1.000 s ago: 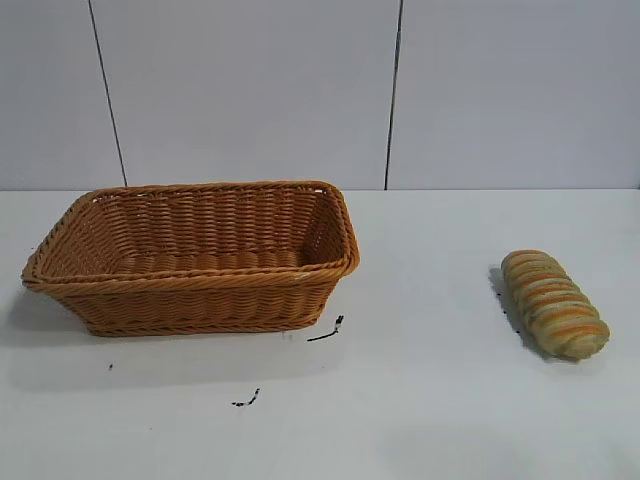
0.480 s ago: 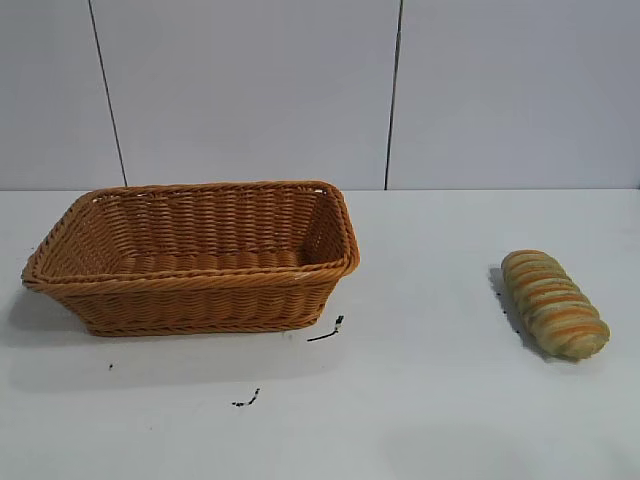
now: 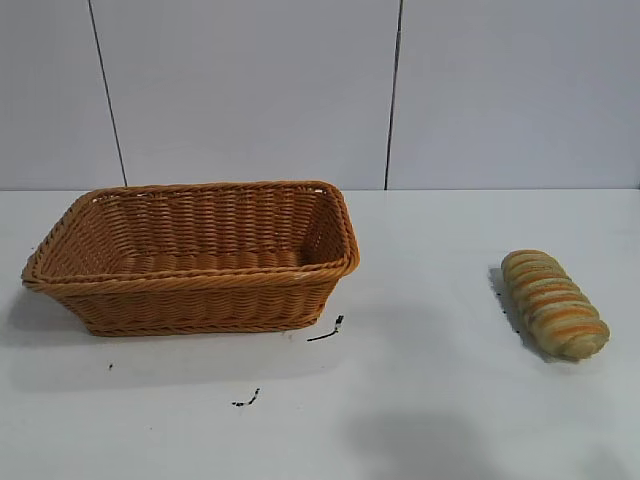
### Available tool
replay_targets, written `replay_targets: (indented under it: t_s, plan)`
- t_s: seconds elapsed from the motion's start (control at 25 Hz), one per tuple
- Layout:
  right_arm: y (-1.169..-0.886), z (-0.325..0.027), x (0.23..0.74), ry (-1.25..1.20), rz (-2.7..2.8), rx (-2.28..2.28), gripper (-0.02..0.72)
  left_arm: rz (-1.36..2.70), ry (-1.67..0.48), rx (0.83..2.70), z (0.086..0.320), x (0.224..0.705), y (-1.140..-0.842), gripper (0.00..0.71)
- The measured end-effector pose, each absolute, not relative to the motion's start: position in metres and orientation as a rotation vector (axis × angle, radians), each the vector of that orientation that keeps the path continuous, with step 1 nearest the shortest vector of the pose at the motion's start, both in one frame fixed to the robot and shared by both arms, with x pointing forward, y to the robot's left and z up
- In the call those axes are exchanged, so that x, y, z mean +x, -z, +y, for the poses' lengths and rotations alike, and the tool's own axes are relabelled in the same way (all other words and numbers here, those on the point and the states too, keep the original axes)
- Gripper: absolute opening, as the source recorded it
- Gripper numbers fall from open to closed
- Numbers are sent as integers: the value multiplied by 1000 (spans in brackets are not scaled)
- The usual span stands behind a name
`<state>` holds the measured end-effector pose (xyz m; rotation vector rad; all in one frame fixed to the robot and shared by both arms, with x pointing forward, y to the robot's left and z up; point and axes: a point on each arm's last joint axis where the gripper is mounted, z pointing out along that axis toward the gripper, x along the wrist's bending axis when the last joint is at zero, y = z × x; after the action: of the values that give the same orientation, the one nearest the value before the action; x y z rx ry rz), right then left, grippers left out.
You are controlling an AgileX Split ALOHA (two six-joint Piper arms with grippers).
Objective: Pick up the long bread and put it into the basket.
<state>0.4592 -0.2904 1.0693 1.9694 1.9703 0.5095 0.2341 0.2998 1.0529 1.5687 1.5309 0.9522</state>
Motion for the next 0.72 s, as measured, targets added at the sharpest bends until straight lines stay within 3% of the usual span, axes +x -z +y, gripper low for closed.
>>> replay_targets:
  t_s: [0.36, 0.72]
  plan:
    - [-1024, -284, 577, -385, 2105, 2043, 690, 1531, -952, 1569, 300, 234, -1053, 693]
    - [-984, -283, 618, -362, 2122, 2062, 690, 1531, -952, 1569, 300, 234, -1053, 693]
